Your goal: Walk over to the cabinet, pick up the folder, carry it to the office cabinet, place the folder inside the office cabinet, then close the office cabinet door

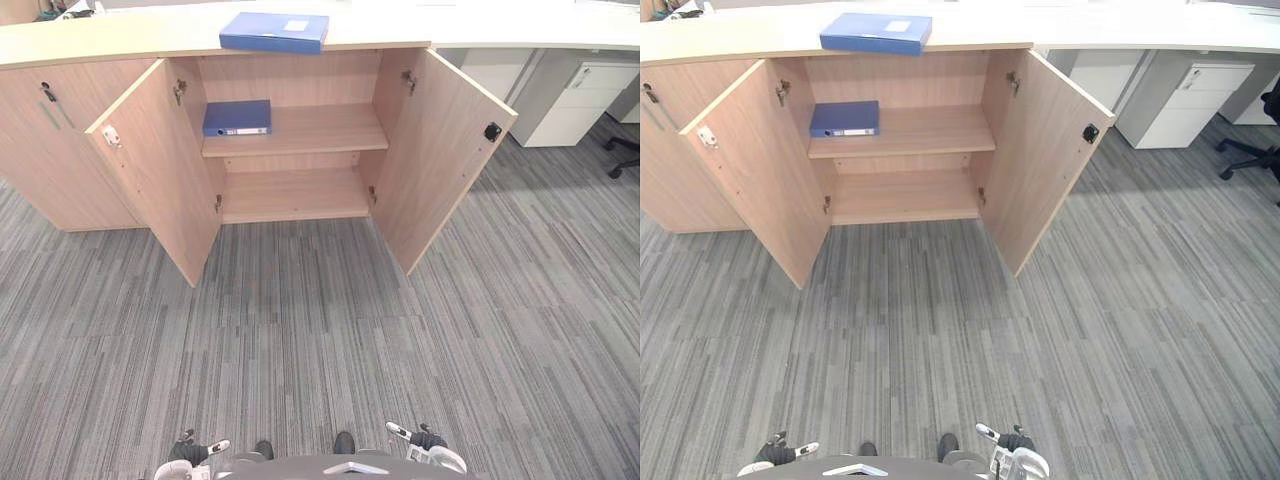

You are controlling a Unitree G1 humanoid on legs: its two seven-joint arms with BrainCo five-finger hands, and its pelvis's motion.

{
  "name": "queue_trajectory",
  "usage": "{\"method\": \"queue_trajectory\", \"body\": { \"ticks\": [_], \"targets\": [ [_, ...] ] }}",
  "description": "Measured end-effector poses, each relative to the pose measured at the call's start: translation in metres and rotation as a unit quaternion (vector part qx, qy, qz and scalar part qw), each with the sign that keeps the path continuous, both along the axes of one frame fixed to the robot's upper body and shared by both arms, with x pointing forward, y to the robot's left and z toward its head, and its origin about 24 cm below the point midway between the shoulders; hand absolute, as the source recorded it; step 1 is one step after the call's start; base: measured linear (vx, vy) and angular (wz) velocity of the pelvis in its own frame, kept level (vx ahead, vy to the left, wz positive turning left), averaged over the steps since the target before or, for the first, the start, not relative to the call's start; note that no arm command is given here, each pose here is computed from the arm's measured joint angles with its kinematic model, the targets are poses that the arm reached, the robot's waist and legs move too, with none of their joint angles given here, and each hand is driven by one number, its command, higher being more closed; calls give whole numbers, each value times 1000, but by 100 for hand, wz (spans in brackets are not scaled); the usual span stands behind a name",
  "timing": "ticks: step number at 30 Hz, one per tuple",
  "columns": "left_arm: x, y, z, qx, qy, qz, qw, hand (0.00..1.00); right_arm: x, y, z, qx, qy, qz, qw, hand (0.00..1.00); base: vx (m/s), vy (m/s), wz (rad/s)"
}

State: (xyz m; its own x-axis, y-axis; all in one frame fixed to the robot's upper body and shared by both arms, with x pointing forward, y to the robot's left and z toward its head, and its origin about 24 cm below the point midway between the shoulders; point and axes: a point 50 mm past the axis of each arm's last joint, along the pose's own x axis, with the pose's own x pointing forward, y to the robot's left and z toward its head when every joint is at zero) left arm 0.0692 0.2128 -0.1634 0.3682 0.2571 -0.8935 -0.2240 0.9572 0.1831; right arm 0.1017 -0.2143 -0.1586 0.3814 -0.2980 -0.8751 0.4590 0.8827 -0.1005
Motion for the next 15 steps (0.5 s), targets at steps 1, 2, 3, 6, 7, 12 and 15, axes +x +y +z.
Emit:
{"method": "queue_trajectory", "body": {
  "ticks": [1, 2, 3, 6, 7, 12, 15],
  "targets": [
    [0, 0, 0, 0, 0, 0, 1000, 0, 0, 0, 0, 0, 0, 0, 1000, 0, 0, 0, 0],
    [0, 0, 0, 0, 0, 0, 1000, 0, 0, 0, 0, 0, 0, 0, 1000, 0, 0, 0, 0],
    [0, 0, 0, 0, 0, 0, 1000, 0, 0, 0, 0, 0, 0, 0, 1000, 0, 0, 0, 0],
    [0, 0, 0, 1, 0, 0, 1000, 0, 1, 0, 0, 1, -1, 0, 1000, 0, 3, 1, -3],
    [0, 1, 0, 1, 0, 0, 1000, 0, 2, 2, 0, 2, -1, 1, 1000, 0, 11, 7, -16],
    [4, 5, 2, 7, -6, 5, 1000, 0, 7, 9, 0, 11, -5, 6, 1000, 0, 19, 13, -24],
    [7, 9, 3, 11, -11, 7, 1000, 0, 11, 10, 1, 11, -9, 8, 1000, 0, 39, 43, -24]
  ]
}}
